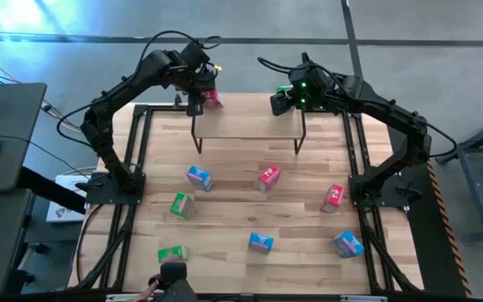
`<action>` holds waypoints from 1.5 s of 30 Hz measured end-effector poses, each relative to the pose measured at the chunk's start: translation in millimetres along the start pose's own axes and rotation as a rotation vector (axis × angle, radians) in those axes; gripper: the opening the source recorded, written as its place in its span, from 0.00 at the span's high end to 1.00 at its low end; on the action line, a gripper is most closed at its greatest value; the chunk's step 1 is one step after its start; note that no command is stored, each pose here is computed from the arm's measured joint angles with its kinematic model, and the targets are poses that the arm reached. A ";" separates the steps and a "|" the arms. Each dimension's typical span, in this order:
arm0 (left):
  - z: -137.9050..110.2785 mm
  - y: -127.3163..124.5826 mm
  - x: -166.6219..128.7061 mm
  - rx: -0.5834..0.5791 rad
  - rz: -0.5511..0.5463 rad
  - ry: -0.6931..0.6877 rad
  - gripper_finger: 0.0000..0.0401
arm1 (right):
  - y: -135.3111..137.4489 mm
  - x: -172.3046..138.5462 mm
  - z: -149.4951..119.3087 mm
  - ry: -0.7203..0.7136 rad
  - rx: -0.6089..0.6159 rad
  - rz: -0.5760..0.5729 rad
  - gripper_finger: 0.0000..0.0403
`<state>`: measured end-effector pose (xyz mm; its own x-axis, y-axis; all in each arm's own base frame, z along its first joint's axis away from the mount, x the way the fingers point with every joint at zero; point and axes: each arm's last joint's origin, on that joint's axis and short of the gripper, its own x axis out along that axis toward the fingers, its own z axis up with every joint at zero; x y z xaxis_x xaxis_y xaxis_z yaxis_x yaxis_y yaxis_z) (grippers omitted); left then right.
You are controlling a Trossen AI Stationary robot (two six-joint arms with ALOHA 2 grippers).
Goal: Stack cereal on shelf
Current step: Put the left red cereal box on the shelf, then put the center blue cereal box on the shelf
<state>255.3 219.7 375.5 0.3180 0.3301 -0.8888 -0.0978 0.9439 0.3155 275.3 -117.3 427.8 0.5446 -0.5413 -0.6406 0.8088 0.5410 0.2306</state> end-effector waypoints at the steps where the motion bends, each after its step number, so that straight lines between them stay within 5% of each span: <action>1: 0.1 -0.1 0.0 0.003 -0.001 -0.001 0.58 | 0.0 0.0 0.0 0.000 0.000 0.000 0.40; 11: 1.9 1.1 0.0 0.036 0.008 -0.023 0.48 | 0.0 0.0 0.0 0.000 0.000 0.000 0.40; 45: 3.7 7.7 -25.9 -0.063 0.124 -0.004 0.48 | 0.1 0.0 0.0 0.000 0.000 0.000 0.40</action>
<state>249.8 218.4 402.1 0.3038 0.4442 -0.8429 -0.1951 0.8949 0.4013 275.4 -117.2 427.8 0.5446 -0.5414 -0.6406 0.8089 0.5409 0.2306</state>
